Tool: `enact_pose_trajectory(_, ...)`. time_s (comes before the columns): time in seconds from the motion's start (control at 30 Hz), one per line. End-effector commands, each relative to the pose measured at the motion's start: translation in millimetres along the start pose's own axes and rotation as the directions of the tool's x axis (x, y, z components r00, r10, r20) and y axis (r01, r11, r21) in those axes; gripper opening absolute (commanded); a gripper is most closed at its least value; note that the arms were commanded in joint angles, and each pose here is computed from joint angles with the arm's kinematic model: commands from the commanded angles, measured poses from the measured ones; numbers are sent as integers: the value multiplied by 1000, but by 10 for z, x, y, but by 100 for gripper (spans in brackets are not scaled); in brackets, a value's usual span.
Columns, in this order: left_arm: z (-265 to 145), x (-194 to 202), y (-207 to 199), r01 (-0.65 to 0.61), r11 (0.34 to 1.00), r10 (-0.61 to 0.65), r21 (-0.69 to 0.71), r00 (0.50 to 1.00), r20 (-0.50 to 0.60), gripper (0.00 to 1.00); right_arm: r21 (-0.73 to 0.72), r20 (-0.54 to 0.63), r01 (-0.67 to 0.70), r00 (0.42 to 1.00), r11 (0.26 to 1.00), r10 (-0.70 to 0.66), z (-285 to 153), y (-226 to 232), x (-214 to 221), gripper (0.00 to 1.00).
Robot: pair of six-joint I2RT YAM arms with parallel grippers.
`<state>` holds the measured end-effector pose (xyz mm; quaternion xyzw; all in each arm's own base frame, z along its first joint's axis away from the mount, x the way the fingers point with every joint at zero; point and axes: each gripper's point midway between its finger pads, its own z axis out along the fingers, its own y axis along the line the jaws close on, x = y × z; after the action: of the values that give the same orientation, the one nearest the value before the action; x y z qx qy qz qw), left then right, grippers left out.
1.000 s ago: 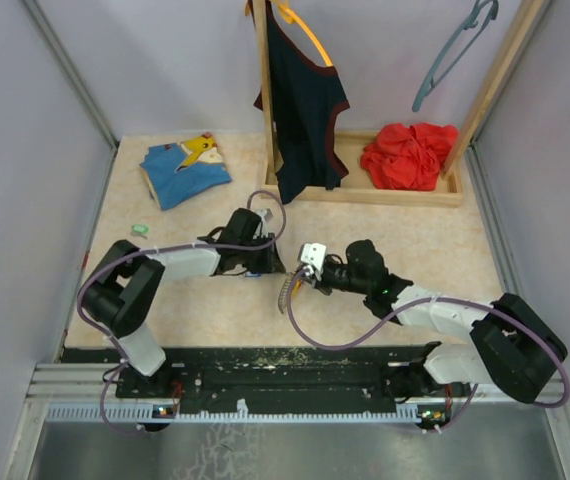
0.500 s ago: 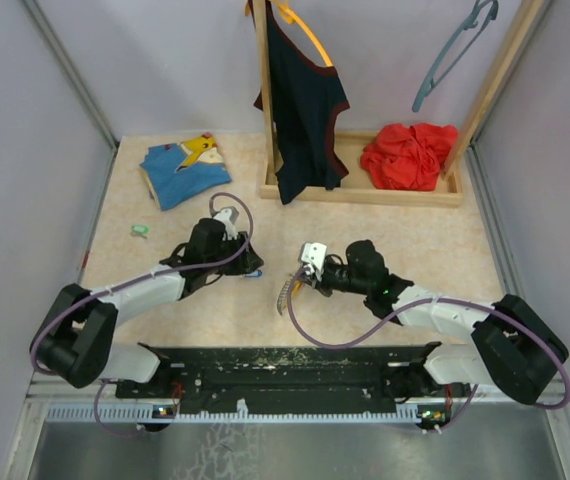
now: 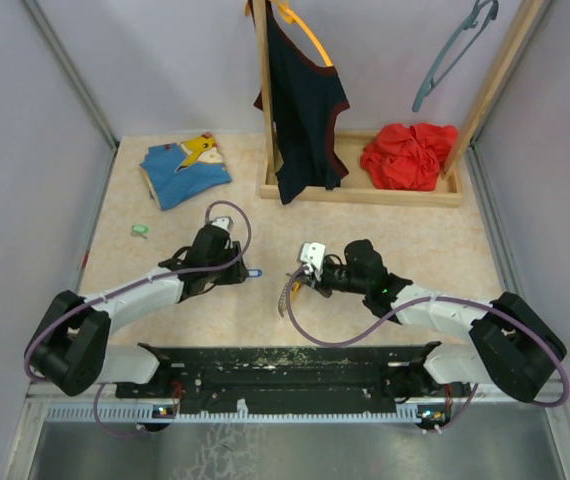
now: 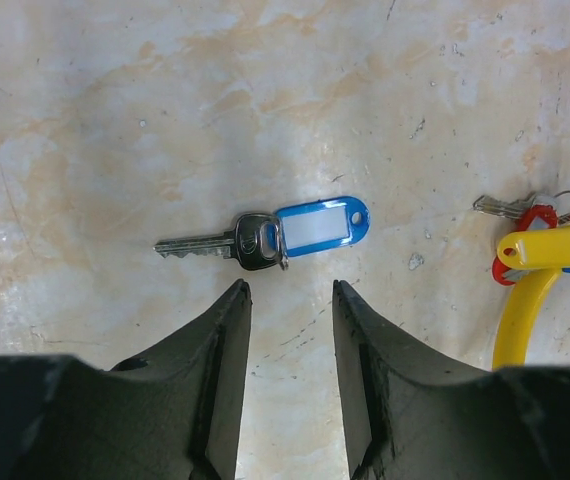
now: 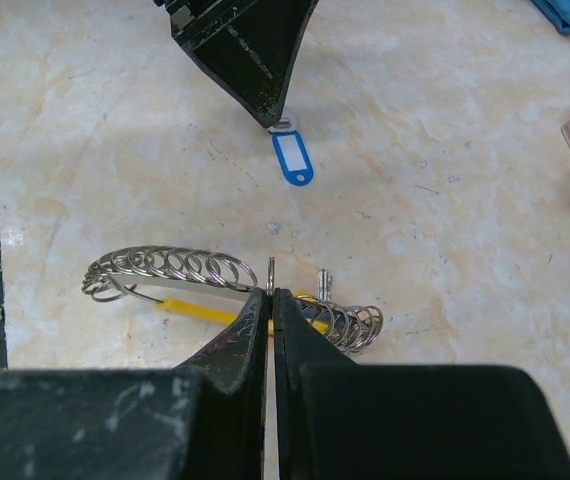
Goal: Put the keys on the keyring
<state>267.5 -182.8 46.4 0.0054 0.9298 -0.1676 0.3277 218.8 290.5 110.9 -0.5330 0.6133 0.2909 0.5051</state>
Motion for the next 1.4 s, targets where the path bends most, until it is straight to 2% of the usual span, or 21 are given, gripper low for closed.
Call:
enact_pose_trajectory(0.0, 30, 10, -3, -10, 999, 11, -31, 1000, 23, 43, 10, 92, 37, 995, 999, -37, 67, -106, -360, 0)
enact_pose_trajectory(0.7, 289, 79, -29, -88, 990, 94, -107, 994, 51, 24, 2, 87, 33, 996, 999, -33, 76, -90, -337, 0)
enact_pose_trajectory(0.83, 325, 94, 22, -109, 985, 115, -135, 992, 42, 17, -1, 87, 33, 996, 999, -33, 69, -84, -337, 0)
enact_pose_trajectory(0.93, 360, 76, 36, -146, 979, 153, -142, 987, 41, 5, -4, 90, 33, 995, 999, -33, 65, -79, -348, 0)
enact_pose_trajectory(1.0, 402, 50, -39, -192, 976, 197, -105, 980, 40, 1, -11, 90, 30, 996, 999, -29, 55, -62, -346, 0)
enact_pose_trajectory(1.17, 478, -16, -646, -330, 931, 320, 154, 943, 89, 1, -1, 109, 34, 993, 999, -34, -17, -43, -397, 0)
enact_pose_trajectory(1.27, 438, -44, -1085, -393, 867, 366, 306, 920, 144, 1, -4, 121, 29, 992, 1000, -28, -83, 3, -416, 0)
enact_pose_trajectory(1.37, 360, -29, -1428, -463, 794, 415, 394, 887, 205, 3, -14, 118, 17, 993, 1000, -16, -138, 56, -394, 0)
